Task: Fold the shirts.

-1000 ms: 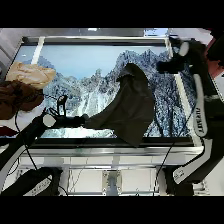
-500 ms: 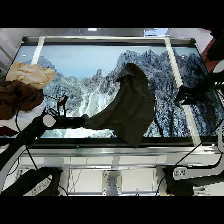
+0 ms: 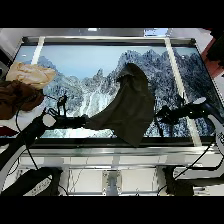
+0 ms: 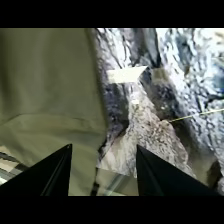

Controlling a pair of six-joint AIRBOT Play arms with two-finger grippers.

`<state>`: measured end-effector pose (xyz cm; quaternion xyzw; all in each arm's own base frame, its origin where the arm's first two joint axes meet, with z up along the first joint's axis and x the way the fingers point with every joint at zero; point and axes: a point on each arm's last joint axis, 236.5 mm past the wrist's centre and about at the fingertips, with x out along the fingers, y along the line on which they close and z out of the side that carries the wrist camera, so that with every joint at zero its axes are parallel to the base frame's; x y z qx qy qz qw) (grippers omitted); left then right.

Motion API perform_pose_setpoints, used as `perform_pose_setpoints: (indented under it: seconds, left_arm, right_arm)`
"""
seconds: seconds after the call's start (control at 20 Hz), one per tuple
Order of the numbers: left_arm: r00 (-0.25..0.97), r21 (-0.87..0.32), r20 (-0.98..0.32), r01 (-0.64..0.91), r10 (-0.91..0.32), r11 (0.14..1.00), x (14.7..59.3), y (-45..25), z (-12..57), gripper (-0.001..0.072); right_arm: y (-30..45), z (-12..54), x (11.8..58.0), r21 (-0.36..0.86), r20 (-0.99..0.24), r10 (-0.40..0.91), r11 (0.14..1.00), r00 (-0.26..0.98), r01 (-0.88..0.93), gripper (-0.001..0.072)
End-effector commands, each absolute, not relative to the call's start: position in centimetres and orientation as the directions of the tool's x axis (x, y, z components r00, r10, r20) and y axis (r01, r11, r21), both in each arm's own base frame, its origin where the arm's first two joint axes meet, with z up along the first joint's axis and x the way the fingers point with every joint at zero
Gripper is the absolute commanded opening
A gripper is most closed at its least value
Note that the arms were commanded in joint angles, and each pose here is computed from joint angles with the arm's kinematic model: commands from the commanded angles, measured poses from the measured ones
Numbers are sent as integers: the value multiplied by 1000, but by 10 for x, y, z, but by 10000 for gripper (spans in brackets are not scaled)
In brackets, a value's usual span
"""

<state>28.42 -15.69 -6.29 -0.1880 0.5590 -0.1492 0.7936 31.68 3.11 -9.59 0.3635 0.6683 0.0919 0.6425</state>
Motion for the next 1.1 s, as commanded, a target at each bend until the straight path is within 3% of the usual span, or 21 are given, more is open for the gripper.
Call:
perform_pose_setpoints:
  seconds: [0.0,0.15,0.4,0.5,0.65,0.8,1.05]
  left_arm:
    - [331,-468,-830,25,-449,883,284,-158,-63,11]
    - [332,-472,-828,22,-452,881,284,-158,-62,11]
    - [332,-472,-828,22,-452,881,284,-158,-62,11]
    - [331,-473,-828,22,-452,881,284,-158,-62,11]
    - [331,-472,-828,23,-452,881,284,-158,-62,11]
    - [378,-468,-813,29,-443,884,297,-156,-56,11]
    - [568,-419,-695,178,-441,890,362,-146,62,11]
  right_arm:
    - [46,-115,314,632,-756,633,641,166,436,448]
    - [56,-113,326,687,-709,659,564,252,457,447]
    - [85,-120,319,676,-713,675,593,189,437,442]
    - [100,-125,316,667,-724,672,622,157,410,354]
    - [116,-113,325,718,-679,709,589,187,371,28]
    - [122,-62,349,839,-539,793,477,284,260,30]
    - [103,92,360,877,-407,828,473,385,-91,29]
